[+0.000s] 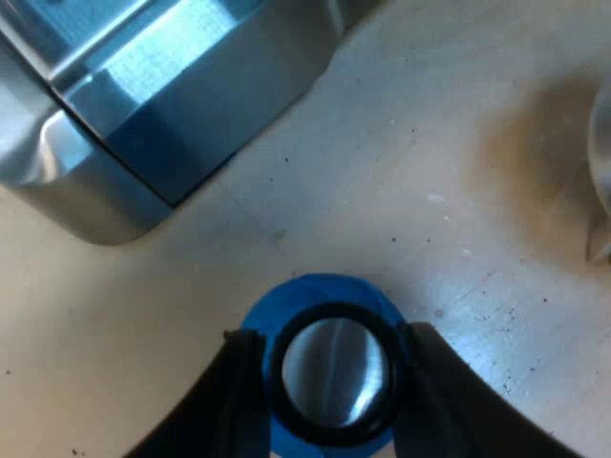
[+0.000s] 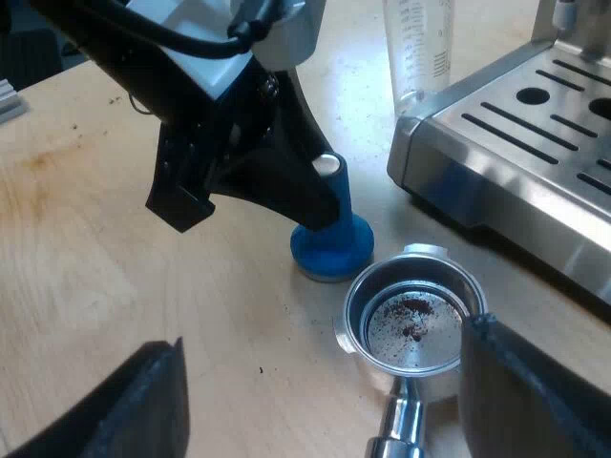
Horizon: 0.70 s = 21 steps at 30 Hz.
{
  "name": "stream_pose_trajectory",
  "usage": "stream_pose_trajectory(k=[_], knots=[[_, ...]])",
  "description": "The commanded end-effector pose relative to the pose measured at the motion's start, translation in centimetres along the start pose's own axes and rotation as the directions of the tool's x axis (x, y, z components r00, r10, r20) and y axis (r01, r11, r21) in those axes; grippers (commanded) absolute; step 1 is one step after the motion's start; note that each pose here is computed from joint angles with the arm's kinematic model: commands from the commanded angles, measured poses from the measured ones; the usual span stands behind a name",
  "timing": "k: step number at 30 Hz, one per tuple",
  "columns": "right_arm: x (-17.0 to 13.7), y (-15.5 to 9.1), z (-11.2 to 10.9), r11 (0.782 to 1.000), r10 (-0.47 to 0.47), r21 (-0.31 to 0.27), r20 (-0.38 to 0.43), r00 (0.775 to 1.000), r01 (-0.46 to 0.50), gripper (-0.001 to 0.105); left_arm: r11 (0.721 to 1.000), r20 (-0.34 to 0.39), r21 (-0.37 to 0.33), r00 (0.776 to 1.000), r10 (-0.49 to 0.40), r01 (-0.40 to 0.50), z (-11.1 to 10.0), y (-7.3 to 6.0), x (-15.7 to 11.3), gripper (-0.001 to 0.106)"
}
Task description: Grind coffee beans and then tamp
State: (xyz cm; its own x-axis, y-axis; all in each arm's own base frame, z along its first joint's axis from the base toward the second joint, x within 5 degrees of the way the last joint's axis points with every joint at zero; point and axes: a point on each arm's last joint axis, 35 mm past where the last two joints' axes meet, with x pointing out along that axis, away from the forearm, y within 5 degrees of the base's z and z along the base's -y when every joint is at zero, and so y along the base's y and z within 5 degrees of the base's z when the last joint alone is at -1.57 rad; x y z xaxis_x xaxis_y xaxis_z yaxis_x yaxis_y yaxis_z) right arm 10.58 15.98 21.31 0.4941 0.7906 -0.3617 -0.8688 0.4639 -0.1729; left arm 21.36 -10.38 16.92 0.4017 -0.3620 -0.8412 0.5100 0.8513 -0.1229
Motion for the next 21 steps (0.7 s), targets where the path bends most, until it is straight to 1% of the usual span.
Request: stream_pose_trajectory(k=[1,3,5,6,7,8,10,11,16,21], knots=[[-0.1,0.0,0.4,1.0,-0.005,-0.015,0.024,1.0,0.005,0.062,1.0,0.001,-0.005,1.0,-0.022,0.022,0.0,0.0,0.1,0.01],[-0.1,0.0,0.4,1.0,-0.005,-0.015,0.024,1.0,0.005,0.062,0.999,0.001,-0.005,0.999,-0.032,0.032,0.1,-0.1,0.1,0.022],[-0.1,0.0,0.4,1.0,-0.005,-0.015,0.024,1.0,0.005,0.062,0.999,0.001,-0.005,0.999,-0.035,0.035,0.1,-0.1,0.1,0.047],[-0.1,0.0,0.4,1.0,-0.005,-0.015,0.024,1.0,0.005,0.062,0.999,0.001,-0.005,0.999,-0.035,0.035,0.1,-0.1,0.1,0.052],[-0.1,0.0,0.4,1.0,-0.005,-0.015,0.024,1.0,0.005,0.062,0.999,0.001,-0.005,0.999,-0.035,0.035,0.1,-0.1,0.1,0.065],[-0.1,0.0,0.4,1.0,-0.005,-0.015,0.024,1.0,0.005,0.062,0.999,0.001,-0.005,0.999,-0.035,0.035,0.1,-0.1,0.1,0.073],[-0.1,0.0,0.4,1.0,-0.007,-0.015,0.024,1.0,0.007,0.062,0.999,0.001,-0.005,0.999,-0.035,0.035,0.1,-0.1,0.1,0.079],[-0.1,0.0,0.4,1.0,-0.009,-0.015,0.024,1.0,0.01,0.062,0.999,0.001,-0.005,0.999,-0.035,0.035,0.1,-0.1,0.1,0.08],[-0.1,-0.1,0.4,1.0,-0.013,-0.015,0.023,1.0,0.014,0.062,0.999,0.003,-0.004,0.999,-0.034,0.034,0.1,-0.1,0.0,0.08],[-0.1,-0.1,0.4,0.999,-0.031,-0.015,0.019,0.999,0.032,0.062,0.999,0.011,-0.003,0.999,-0.034,0.034,0.2,-0.3,-1.3,0.08]])
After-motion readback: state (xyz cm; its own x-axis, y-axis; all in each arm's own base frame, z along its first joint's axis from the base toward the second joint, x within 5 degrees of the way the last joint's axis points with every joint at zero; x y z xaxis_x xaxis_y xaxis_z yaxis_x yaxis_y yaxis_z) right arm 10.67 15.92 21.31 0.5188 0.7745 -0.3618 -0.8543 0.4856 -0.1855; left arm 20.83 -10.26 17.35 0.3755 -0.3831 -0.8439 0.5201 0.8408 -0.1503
